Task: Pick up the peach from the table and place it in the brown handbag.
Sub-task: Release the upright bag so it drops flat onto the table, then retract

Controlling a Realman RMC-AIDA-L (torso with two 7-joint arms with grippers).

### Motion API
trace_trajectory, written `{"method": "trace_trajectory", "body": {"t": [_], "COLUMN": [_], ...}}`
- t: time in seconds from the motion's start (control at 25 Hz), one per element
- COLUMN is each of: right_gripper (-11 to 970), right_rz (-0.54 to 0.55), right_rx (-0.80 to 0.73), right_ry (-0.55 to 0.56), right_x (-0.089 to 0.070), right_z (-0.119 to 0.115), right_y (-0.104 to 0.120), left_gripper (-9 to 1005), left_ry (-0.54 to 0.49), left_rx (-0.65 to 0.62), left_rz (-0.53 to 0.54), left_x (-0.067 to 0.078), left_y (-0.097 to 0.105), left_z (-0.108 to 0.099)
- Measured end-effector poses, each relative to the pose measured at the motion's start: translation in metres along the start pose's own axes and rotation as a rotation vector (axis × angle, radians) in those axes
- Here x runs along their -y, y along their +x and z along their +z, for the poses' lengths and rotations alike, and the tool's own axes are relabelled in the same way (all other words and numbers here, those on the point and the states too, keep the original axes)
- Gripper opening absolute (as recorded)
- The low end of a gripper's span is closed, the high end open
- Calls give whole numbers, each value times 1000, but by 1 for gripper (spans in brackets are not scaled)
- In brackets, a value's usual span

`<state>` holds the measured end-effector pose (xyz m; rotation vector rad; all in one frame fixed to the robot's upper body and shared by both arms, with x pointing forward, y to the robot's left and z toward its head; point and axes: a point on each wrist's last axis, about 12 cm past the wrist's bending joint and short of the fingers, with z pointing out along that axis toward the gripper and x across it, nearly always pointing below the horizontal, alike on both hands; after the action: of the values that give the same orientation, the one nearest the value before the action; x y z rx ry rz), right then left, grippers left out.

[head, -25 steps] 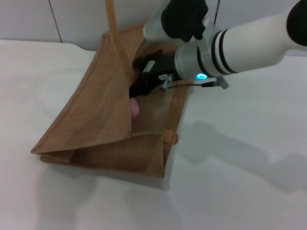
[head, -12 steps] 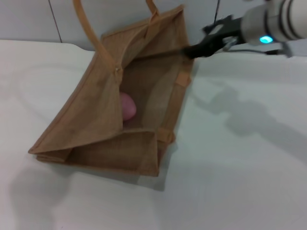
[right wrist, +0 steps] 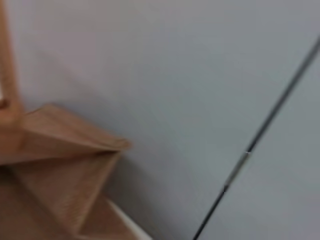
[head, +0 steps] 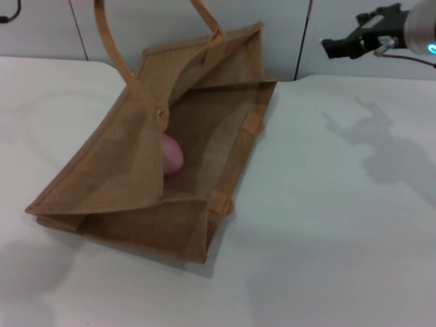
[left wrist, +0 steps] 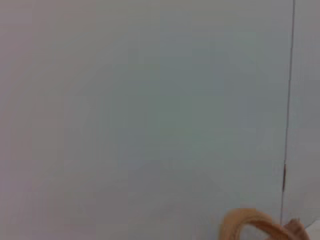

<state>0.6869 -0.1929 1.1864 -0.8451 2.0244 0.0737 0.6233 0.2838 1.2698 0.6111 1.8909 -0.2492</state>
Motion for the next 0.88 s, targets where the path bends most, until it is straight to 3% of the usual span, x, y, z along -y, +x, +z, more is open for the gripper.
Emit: {"method": "trace_trajectory", "body": {"t": [0.32,0.68,0.88], "right_gripper": [815,815,815], "right_rz": [27,24,24], "right_rx": [68,63,72], "right_ry": [46,37,37], "right_x": [2,1,-1], "right_z": [-9,-7,-5], "right_y": [4,1,-1], "left_gripper": [178,286,392], "left_ry": [39,115,132], "left_rx": [90,78,136], "left_rz": [-67,-25,-34], "left_x": [-9,2,1], "left_y": [23,17,24], "left_z": [8,31,26]}}
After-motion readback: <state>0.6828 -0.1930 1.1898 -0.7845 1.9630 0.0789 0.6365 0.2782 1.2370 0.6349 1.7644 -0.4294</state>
